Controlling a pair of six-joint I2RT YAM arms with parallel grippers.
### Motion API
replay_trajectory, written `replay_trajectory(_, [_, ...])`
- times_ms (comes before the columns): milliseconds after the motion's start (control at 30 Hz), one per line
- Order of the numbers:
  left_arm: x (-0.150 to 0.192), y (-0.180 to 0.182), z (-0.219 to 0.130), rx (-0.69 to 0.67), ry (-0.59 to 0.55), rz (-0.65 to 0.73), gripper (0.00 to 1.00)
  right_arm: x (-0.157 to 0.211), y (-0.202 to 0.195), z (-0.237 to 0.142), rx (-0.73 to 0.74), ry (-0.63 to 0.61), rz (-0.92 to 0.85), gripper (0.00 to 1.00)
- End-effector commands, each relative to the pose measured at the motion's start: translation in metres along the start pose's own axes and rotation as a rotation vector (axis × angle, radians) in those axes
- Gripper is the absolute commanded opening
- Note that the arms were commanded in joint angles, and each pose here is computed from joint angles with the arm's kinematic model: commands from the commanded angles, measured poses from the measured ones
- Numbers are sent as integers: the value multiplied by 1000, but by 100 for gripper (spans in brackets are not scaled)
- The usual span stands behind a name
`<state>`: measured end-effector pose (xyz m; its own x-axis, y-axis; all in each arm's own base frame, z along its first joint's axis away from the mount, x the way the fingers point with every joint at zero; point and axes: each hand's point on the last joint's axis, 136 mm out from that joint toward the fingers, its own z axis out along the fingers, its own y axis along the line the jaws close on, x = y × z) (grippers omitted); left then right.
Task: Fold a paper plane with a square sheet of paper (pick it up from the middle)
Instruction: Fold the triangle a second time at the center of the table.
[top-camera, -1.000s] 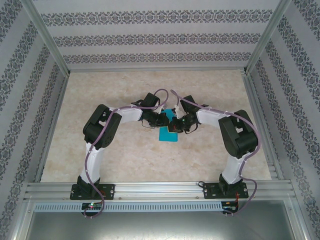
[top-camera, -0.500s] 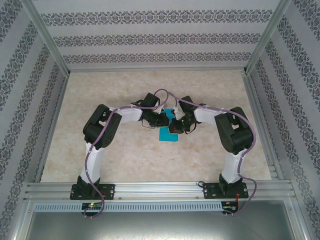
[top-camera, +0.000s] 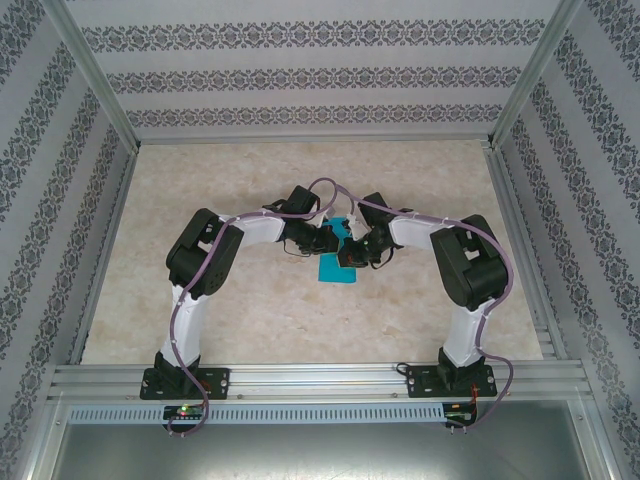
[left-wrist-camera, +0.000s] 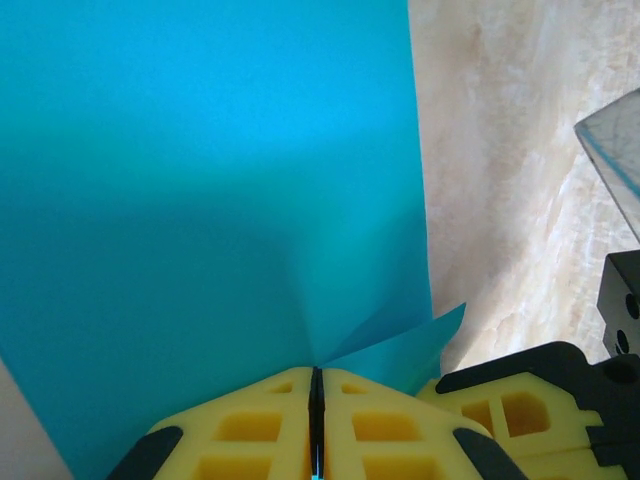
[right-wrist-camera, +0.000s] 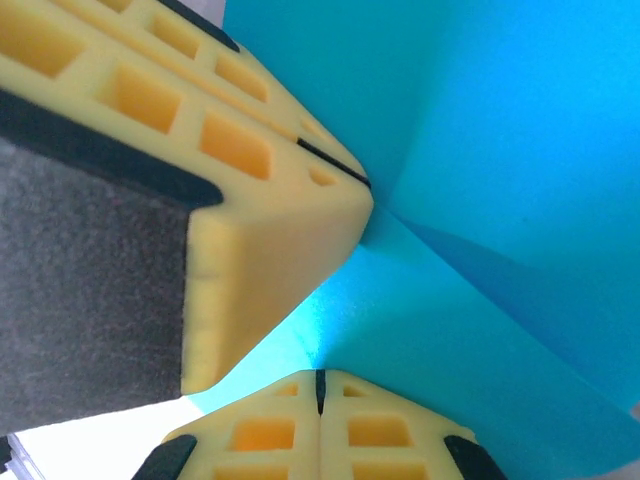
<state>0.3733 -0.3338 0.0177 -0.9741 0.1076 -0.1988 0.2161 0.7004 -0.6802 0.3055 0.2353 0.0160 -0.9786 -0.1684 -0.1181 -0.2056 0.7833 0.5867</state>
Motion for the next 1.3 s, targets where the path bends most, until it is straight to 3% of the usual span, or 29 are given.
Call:
replay_trajectory(0, [60,92,30,-240,158,-115,13,27,-14,0,38,63,37,2])
replay_trajectory(367, [57,92,29,-236,155,-120,13,38,-18,-3,37,66,44,2])
replay_trajectory(800, [28,68,20,-181,96,-119,13,45,-15,-6,-2,63,50,2])
replay_trajectory(1267, [32,76,21,-215,119,-113,13,57,-14,-12,-8,73,41,2])
